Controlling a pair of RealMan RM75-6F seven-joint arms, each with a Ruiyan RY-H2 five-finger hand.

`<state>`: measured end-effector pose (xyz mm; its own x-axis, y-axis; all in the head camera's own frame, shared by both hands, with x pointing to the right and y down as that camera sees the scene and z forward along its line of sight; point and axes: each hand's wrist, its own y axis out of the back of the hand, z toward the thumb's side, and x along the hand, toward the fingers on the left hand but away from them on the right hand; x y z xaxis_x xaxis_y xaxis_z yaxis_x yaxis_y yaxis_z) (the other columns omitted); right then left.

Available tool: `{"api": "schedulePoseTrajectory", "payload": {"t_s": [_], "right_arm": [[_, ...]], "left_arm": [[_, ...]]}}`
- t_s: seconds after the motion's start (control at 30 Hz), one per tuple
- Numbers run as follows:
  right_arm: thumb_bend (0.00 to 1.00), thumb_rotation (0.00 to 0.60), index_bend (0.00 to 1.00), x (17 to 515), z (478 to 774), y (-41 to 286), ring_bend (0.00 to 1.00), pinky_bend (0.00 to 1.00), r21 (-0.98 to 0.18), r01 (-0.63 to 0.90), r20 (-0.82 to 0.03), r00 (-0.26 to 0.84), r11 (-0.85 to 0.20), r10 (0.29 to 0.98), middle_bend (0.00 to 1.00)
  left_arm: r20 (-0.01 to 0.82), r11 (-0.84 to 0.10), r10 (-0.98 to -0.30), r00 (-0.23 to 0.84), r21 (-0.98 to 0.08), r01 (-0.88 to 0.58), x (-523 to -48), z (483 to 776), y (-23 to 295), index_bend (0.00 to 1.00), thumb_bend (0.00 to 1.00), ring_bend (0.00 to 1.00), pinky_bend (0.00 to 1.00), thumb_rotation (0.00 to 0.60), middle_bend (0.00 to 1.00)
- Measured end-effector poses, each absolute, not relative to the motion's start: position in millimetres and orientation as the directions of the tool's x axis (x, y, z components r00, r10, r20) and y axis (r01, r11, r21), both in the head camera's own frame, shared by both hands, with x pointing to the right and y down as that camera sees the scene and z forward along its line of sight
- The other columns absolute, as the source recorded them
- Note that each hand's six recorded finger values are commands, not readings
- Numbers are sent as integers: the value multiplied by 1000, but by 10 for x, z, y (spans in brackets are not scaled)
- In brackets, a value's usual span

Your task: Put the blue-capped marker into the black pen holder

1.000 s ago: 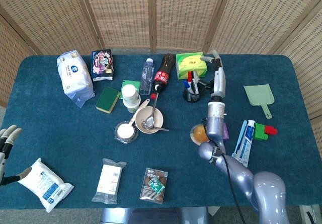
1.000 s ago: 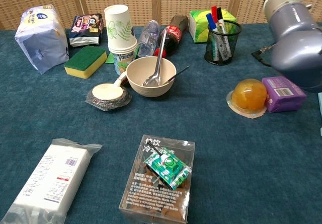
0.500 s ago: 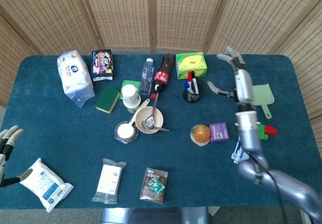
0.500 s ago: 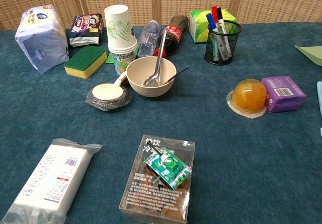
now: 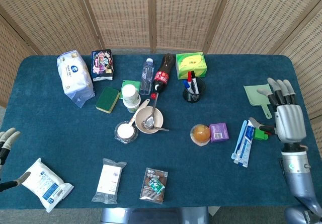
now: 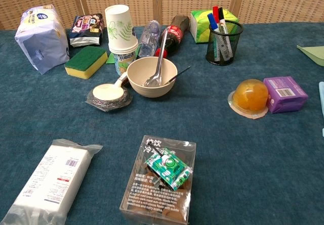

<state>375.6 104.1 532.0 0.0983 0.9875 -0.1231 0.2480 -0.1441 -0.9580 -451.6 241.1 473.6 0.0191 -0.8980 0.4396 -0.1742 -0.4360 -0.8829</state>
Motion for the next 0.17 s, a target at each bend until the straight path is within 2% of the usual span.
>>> {"api": "schedulePoseTrajectory", "payload": {"t_s": [0.17], "right_arm": [[143, 600, 220, 3957, 5285, 1301, 0, 0, -987, 79, -140, 35, -142, 990, 0]], "left_arm": [[438, -435, -899, 20, -884, -171, -4519, 4733, 2413, 0, 180, 0, 0, 600, 0]]}}
